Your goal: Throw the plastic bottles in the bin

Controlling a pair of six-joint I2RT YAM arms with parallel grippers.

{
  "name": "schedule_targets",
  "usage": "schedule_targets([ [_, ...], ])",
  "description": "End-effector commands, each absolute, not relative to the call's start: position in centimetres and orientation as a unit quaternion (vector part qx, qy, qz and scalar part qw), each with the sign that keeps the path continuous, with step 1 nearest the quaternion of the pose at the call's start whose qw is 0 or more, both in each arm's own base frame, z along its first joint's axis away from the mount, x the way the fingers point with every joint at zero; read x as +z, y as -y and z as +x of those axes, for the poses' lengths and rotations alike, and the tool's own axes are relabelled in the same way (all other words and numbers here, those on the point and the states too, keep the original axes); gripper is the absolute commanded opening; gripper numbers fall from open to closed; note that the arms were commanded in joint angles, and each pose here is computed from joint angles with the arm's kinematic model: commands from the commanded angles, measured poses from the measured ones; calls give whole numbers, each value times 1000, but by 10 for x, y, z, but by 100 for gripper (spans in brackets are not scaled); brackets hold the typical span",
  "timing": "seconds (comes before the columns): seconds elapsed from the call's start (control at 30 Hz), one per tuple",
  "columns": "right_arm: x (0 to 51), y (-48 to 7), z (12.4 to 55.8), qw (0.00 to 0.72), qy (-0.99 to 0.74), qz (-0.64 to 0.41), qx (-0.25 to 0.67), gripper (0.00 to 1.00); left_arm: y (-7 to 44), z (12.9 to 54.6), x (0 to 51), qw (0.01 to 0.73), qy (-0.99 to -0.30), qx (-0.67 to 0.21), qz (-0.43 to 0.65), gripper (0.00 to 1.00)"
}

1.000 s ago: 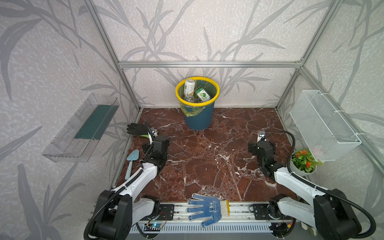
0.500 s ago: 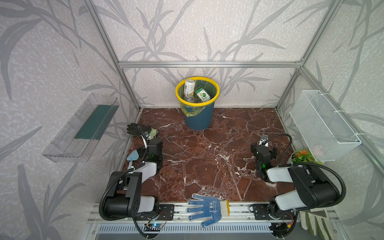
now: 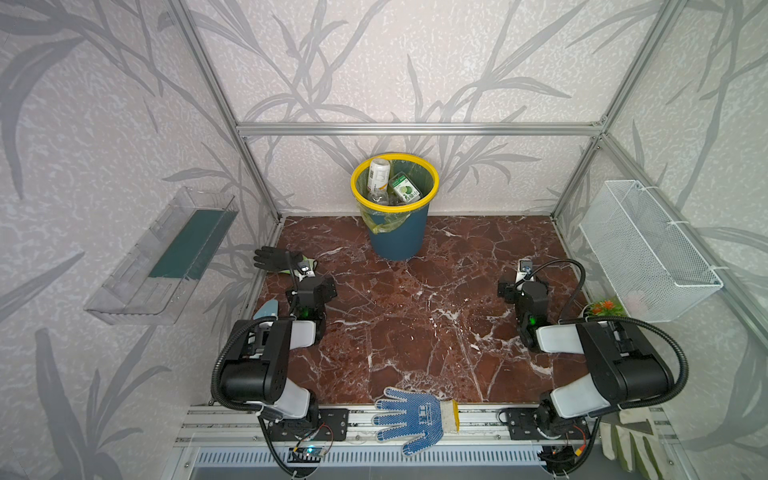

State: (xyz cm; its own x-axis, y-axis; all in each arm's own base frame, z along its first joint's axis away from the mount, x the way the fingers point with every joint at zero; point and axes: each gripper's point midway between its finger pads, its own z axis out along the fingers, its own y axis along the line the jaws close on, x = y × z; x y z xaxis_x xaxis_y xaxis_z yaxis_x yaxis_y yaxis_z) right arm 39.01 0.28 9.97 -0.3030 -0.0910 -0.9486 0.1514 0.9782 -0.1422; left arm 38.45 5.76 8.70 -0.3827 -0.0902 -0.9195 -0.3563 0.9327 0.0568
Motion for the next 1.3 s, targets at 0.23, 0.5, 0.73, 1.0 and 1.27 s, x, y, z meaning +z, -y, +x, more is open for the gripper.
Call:
schedule_targets([
  [0.23,96,-16,395,597,-799,-7,-75,99,-53,389,94,556,-815,112,-119,99],
  [0.5,96,-18,395,596,-800,-11,-72,99,-53,389,94,556,-815,112,-119,99],
  [0.73,96,-17,396,594,-802,-10,-68,99,-53,389,94,556,-815,112,-118,99],
  [1.0,96,-18,395,595,-801,-11,-69,99,-53,389,94,556,-815,111,-119,99],
  [1.27,104,4,369,643,-764,36,-38,99,-53,389,95,556,-815,111,-119,99],
])
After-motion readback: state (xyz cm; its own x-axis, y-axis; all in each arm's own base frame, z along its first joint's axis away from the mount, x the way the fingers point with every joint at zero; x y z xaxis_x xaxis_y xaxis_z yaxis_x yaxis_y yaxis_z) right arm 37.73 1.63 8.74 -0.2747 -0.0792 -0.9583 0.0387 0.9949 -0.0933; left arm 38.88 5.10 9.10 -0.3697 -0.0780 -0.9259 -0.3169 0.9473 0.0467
